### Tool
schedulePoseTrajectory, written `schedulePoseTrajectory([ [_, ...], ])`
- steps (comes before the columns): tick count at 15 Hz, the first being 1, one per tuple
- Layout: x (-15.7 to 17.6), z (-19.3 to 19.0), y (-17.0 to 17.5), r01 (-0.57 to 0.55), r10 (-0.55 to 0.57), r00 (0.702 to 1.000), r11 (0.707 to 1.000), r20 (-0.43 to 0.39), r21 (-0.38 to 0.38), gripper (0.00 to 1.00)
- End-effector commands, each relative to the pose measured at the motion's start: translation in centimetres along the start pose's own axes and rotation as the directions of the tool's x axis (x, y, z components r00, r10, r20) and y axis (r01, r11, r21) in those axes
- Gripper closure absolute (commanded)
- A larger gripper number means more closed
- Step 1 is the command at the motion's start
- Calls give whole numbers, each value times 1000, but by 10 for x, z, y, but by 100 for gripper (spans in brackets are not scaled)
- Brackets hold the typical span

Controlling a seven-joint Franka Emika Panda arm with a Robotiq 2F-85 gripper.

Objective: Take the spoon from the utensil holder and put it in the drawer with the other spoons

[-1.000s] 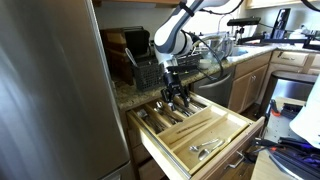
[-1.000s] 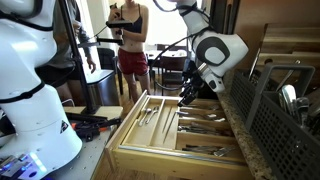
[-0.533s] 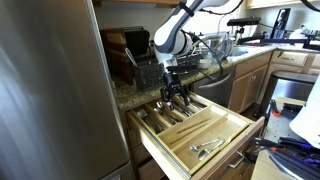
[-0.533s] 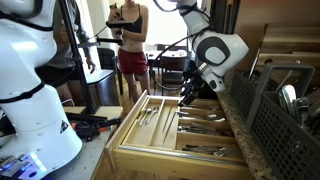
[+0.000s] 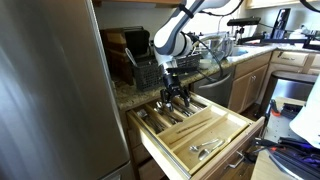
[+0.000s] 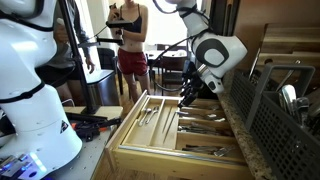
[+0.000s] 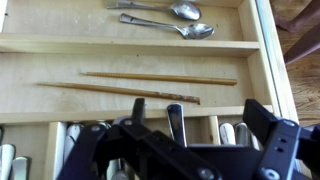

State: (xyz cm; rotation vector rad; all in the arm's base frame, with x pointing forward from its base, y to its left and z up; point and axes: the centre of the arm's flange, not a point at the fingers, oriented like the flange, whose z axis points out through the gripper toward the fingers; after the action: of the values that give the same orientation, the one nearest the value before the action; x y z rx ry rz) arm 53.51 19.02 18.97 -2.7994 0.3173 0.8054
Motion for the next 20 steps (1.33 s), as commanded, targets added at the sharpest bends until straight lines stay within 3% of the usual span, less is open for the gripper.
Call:
schedulePoseTrajectory([
  [1,-11,4,-3,-2,2,999,1000,-42,-4,0],
  [20,-24,24,-21,28,-27,999,1000,-32,11,0],
])
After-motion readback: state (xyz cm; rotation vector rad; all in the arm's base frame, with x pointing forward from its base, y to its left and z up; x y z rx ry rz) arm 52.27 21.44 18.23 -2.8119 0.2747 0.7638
